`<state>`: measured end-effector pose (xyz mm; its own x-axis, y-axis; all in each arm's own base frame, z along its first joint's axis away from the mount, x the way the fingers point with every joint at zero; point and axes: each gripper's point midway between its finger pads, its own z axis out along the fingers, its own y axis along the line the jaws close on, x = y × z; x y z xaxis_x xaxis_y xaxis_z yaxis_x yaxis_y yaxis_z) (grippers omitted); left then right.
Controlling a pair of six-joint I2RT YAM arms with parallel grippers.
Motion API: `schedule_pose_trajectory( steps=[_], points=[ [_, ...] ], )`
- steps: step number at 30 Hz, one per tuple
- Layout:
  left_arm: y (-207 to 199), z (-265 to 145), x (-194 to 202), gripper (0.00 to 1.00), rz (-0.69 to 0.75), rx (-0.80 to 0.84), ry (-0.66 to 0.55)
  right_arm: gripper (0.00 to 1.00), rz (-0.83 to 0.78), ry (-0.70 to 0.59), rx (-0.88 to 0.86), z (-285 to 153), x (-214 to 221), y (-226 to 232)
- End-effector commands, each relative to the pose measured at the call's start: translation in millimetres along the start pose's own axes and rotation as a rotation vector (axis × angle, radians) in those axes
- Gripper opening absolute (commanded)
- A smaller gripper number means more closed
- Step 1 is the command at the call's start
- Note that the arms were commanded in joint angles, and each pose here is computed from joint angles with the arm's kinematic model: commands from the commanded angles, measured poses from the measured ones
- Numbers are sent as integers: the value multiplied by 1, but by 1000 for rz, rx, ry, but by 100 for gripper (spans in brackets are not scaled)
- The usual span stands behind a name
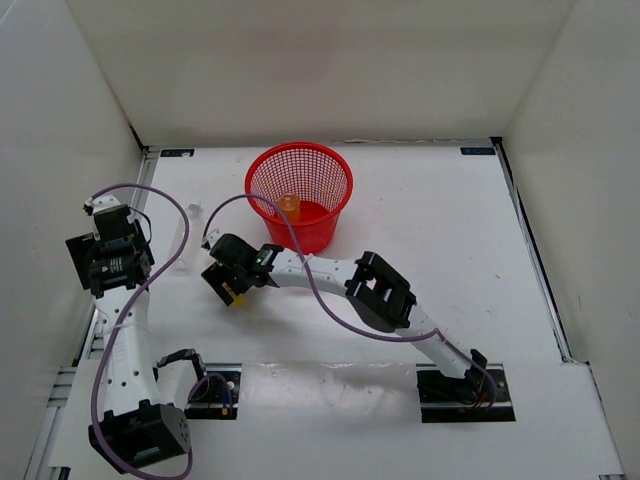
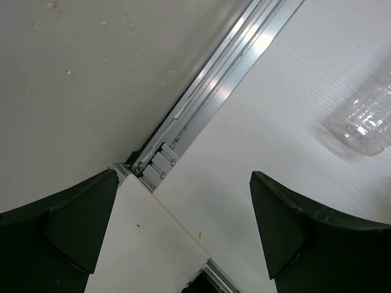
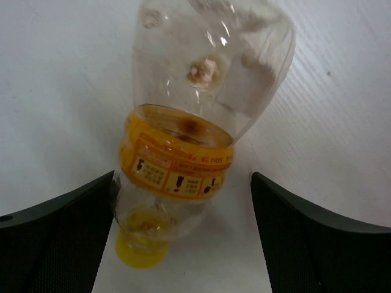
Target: Put the plastic bottles in the bin
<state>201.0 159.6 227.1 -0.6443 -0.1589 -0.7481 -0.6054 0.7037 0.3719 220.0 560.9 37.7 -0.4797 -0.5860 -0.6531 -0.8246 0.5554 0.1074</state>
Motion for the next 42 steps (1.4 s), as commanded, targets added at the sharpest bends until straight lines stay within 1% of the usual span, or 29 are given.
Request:
schedule_pose_trajectory(
  steps=[1,2,3,5,6,7,8,9,13,16,17,18,19,21,22,24,25,27,29,31,32,33,34,35,38,39,40,41,42],
  points=[
    [-3,-2,2,100,-22,25,-1,84,50,-30,12,7,-7,0],
    [-3,-2,2,100,-22,25,-1,77,49,-9,-25,8,-1,6],
    [-3,-2,2,100,-22,25,-1,65,49,-12,-50,7,-2,10],
    [-5,-2,2,100,-22,34,-1,52,36,-2,-88,7,0,16],
    [-5,-2,2,100,-22,34,-1,45,36,-12,-103,1,-6,19],
    [-5,-2,2,100,-22,34,-1,32,27,-39,-123,-5,-17,24],
    [-5,-2,2,100,-22,34,-1,26,14,-67,-142,-15,-29,28],
    [-4,-3,-1,100,-27,34,-9,16,14,-95,-149,-23,-42,30],
    [-3,-5,-3,100,-28,33,-10,2,-17,-218,-164,-69,-90,35],
    [0,-9,-11,100,-39,33,-30,0,-13,-342,-171,-125,-132,38],
    [2,-9,-11,100,-40,24,-30,0,-7,-429,-175,-161,-157,39],
    [4,-13,-18,100,-51,23,-49,0,6,-459,-170,-174,-164,38],
    [4,-13,-18,100,-51,23,-49,0,16,-526,-167,-206,-182,32],
    [4,-13,-23,100,-64,23,-55,0,74,-589,-151,-232,-197,24],
    [6,-16,-28,100,-71,23,-68,0,104,-622,-124,-249,-206,6],
    [6,-16,-30,100,-73,29,-60,0,162,-638,-86,-260,-210,-15],
    [3,-15,-30,100,-68,46,-53,0,187,-653,-38,-270,-212,-39],
    [-5,-16,-28,100,-61,93,-46,0,226,-642,23,-271,-205,-66],
    [-15,-11,-17,100,-8,136,-19,0,252,-640,109,-273,-199,-104],
    [-24,-7,-10,100,55,181,0,6,275,-586,183,-270,-182,-139],
    [-26,-3,-5,100,77,182,18,11,272,-562,202,-268,-176,-147],
    [-29,-4,-5,100,91,207,15,22,284,-503,231,-259,-162,-160],
    [-32,-1,-3,100,132,222,24,26,286,-474,246,-253,-155,-163],
    [-41,1,-2,100,154,265,33,39,295,-450,262,-253,-148,-171],
    [-50,4,-8,100,205,320,42,54,293,-405,280,-245,-135,-179],
    [-56,5,-10,100,215,353,43,69,298,-396,289,-243,-131,-184],
    [-60,7,-12,100,227,368,46,76,301,-386,307,-241,-126,-187],
    [-67,10,-14,100,243,390,67,87,303,-396,318,-246,-128,-189],
    [-72,12,-17,100,263,399,70,91,305,-399,332,-246,-128,-191]
  ],
)
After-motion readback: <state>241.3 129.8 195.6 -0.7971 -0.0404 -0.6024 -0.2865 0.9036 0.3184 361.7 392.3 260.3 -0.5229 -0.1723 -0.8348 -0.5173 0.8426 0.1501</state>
